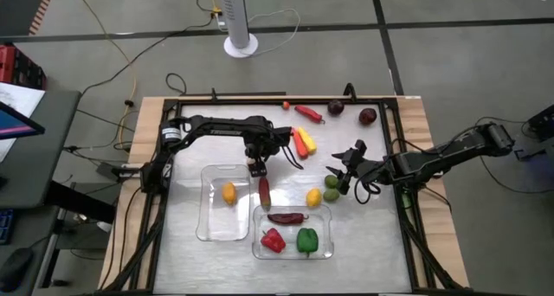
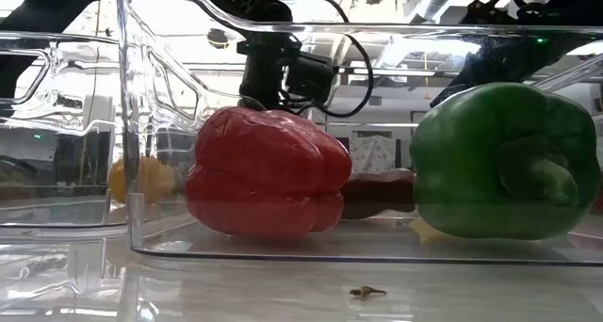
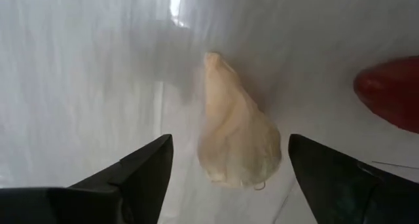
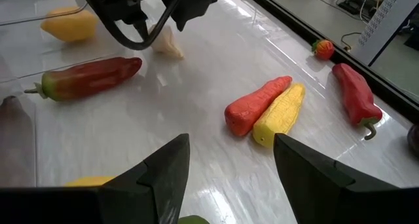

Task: Sort produce into baskets
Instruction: Put the white garlic into the right transparent bin, then put the dark red bell pepper into the right transparent bin

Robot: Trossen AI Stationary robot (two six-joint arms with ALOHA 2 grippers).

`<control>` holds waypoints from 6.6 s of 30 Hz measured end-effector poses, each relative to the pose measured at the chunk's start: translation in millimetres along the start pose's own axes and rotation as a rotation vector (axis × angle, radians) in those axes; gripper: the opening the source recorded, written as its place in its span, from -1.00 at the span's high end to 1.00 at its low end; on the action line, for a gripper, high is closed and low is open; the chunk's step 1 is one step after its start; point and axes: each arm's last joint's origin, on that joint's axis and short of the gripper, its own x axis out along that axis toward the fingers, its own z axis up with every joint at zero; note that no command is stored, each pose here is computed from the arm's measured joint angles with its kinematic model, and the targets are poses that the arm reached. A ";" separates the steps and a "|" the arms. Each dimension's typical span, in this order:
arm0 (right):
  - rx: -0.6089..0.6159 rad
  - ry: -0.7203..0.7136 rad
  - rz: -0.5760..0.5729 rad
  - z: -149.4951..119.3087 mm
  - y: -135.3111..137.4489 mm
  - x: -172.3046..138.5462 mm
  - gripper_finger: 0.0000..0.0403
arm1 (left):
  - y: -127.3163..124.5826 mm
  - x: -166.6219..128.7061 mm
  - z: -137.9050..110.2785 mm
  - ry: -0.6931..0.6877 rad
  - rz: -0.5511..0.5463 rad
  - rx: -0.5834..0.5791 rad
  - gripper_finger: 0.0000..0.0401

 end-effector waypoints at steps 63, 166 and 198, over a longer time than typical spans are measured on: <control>0.008 0.006 0.000 -0.6 -0.2 -0.1 -0.23 | -149.3 -128.0 -69.0 -0.283 -0.444 0.533 0.39; 0.011 -0.005 0.003 0.6 0.2 -0.1 -0.23 | -73.3 -19.0 5.4 -0.171 0.024 0.609 -0.11; 0.008 -0.001 0.001 0.2 0.0 0.1 -0.23 | -61.0 -3.5 13.9 -0.154 0.033 0.608 -0.11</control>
